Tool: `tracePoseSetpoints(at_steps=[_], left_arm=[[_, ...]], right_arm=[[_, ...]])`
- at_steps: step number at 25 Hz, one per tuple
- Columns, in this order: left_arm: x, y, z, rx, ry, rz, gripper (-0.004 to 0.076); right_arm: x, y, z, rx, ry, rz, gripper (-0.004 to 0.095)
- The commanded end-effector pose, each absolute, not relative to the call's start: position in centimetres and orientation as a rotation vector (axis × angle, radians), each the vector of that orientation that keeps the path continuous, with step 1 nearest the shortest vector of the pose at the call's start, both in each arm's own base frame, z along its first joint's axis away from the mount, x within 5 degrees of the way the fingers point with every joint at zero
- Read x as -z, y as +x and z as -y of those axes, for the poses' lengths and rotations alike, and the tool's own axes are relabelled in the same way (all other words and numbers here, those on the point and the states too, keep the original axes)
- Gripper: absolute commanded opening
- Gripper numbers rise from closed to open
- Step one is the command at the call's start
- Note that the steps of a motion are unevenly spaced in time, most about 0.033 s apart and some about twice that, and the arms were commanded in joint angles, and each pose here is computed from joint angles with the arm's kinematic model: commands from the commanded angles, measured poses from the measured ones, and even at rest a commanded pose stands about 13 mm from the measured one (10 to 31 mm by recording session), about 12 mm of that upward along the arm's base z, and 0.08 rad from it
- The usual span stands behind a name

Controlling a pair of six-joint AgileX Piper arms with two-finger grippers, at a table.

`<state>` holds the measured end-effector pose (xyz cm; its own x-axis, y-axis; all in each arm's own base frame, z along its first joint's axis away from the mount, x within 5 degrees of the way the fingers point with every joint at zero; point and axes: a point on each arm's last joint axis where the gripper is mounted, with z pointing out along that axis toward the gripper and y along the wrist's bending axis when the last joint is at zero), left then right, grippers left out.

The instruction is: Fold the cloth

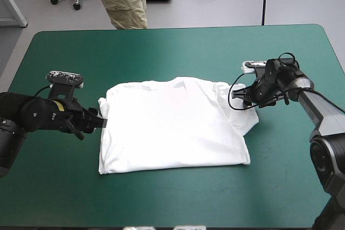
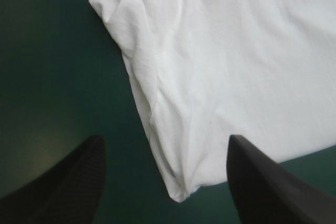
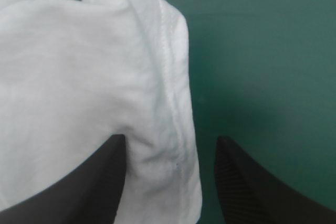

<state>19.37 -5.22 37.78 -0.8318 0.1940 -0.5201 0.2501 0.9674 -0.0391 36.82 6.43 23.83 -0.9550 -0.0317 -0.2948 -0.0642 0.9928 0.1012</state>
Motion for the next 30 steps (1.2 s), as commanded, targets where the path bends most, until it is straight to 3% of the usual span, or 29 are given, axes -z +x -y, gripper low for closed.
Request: tracePoseSetpoints(at_steps=[1,4,6,7,8,13,21,26,30], left_arm=[[-39.2,19.2,5.3,0.171,0.296,-2.501,0.0454],[-39.2,19.2,5.3,0.172,0.293,-2.502,0.0454],[-39.2,19.2,5.3,0.172,0.293,-2.502,0.0454],[-39.2,19.2,5.3,0.172,0.293,-2.502,0.0454],[-39.2,19.2,5.3,0.172,0.293,-2.502,0.0454],[-39.2,19.2,5.3,0.172,0.293,-2.502,0.0454],[-39.3,19.3,5.3,0.174,0.291,-2.49,0.0454],[-39.3,19.3,5.3,0.173,0.292,-2.493,0.0454],[-39.3,19.3,5.3,0.173,0.292,-2.494,0.0454]], right_arm=[[-25.0,37.5,-6.3,-0.16,-0.078,-2.761,0.0496],[-23.0,38.1,-6.5,-0.173,-0.066,-2.823,0.0437],[-22.4,38.1,-6.6,-0.18,-0.061,-2.853,0.0242],[-22.3,38.1,-6.6,-0.182,-0.06,-2.857,0.0038],[-22.5,38.0,-6.6,-0.18,-0.062,-2.853,-0.0013],[-25.4,37.1,-6.2,-0.153,-0.078,-2.785,-0.0017],[-31.2,35.3,-7.9,-0.225,-0.186,-2.653,-0.0017],[-31.9,34.6,-12.3,-0.399,-0.317,-2.627,-0.0017],[-30.7,34.2,-16.1,-0.466,-0.414,-2.619,-0.0017]])
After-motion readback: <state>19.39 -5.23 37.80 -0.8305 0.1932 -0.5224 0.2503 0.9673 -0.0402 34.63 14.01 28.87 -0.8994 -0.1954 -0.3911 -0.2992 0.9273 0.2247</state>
